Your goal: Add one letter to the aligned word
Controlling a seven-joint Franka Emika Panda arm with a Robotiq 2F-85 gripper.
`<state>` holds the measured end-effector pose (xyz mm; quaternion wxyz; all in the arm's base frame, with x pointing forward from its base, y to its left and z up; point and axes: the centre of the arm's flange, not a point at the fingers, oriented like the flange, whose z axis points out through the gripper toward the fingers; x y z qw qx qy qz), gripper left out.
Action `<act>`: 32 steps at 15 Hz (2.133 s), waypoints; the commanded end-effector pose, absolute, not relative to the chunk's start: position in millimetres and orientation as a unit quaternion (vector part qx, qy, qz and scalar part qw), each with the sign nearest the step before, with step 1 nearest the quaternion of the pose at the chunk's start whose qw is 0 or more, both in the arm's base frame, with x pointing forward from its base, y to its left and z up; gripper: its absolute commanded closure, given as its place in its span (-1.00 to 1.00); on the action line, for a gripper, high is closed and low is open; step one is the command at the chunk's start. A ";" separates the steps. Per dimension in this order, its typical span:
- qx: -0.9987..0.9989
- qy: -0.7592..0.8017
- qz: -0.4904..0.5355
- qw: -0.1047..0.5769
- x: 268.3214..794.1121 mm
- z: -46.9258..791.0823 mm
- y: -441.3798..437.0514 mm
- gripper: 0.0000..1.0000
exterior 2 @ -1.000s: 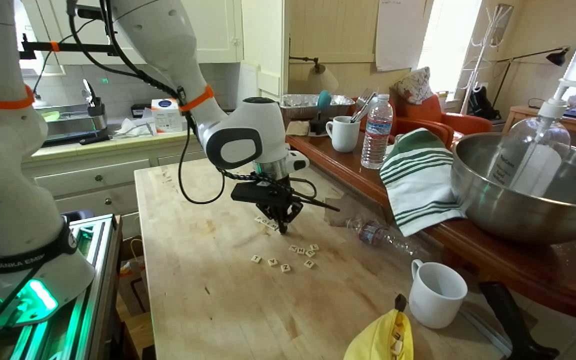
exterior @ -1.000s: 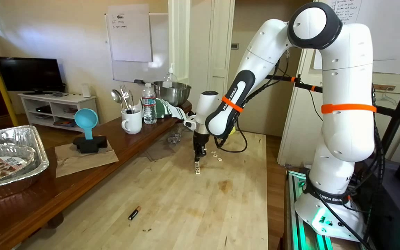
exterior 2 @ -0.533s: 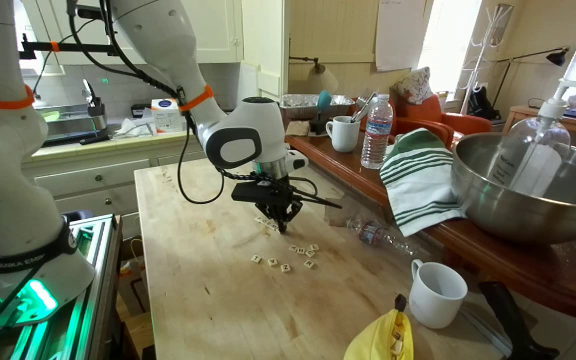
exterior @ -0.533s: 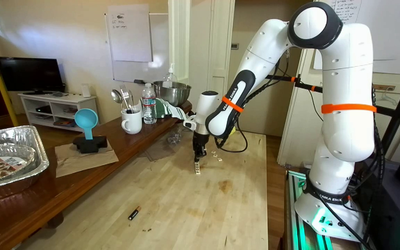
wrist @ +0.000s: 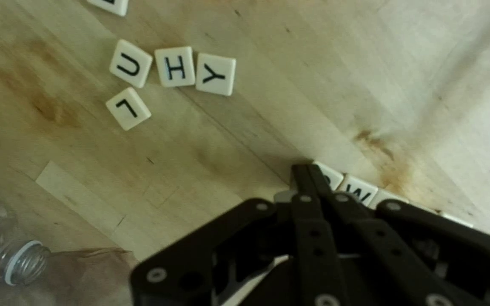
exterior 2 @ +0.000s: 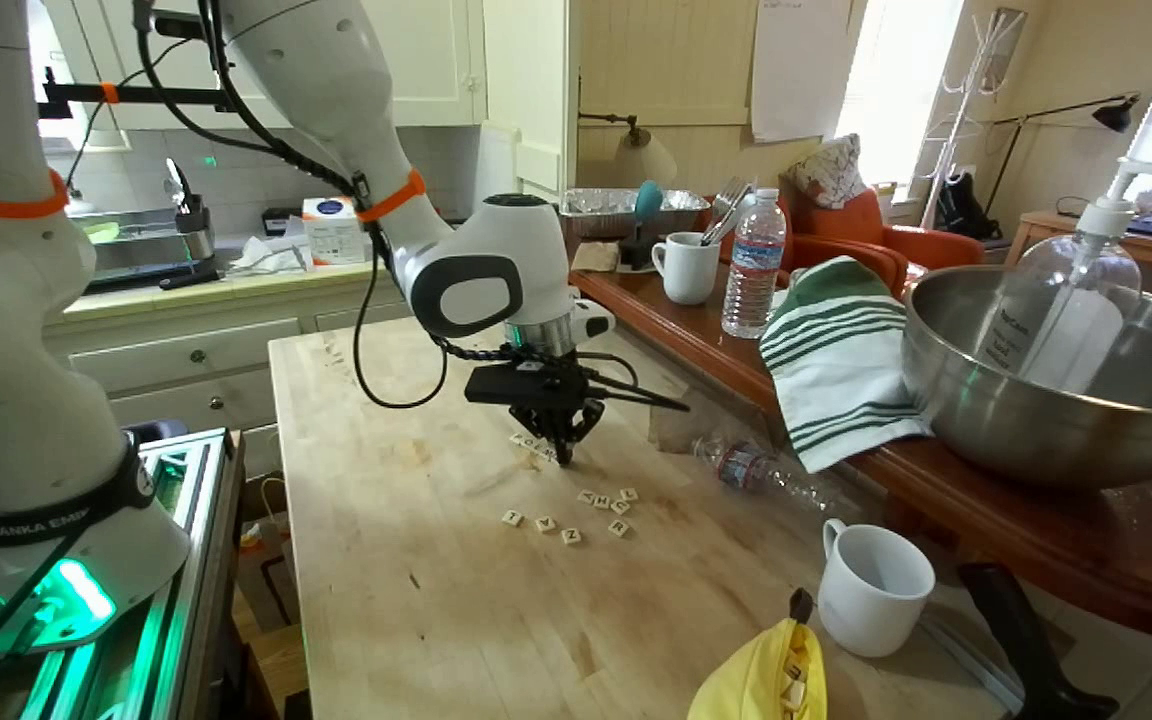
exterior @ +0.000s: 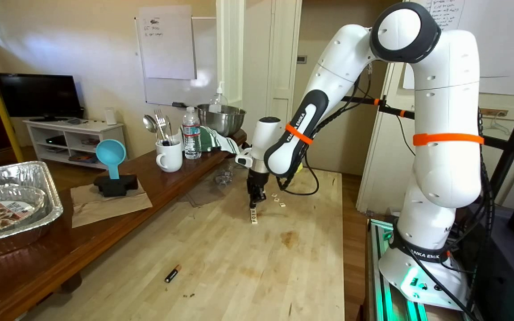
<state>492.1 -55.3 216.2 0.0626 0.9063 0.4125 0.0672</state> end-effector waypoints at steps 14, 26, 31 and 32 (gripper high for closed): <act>0.895 0.436 0.074 0.058 477.3 210.7 -53.9 1.00; 0.901 0.422 0.088 0.050 478.9 220.8 -51.6 1.00; 0.903 0.418 0.093 0.047 479.4 226.3 -51.5 1.00; 0.903 0.416 0.094 0.046 479.4 227.7 -51.2 1.00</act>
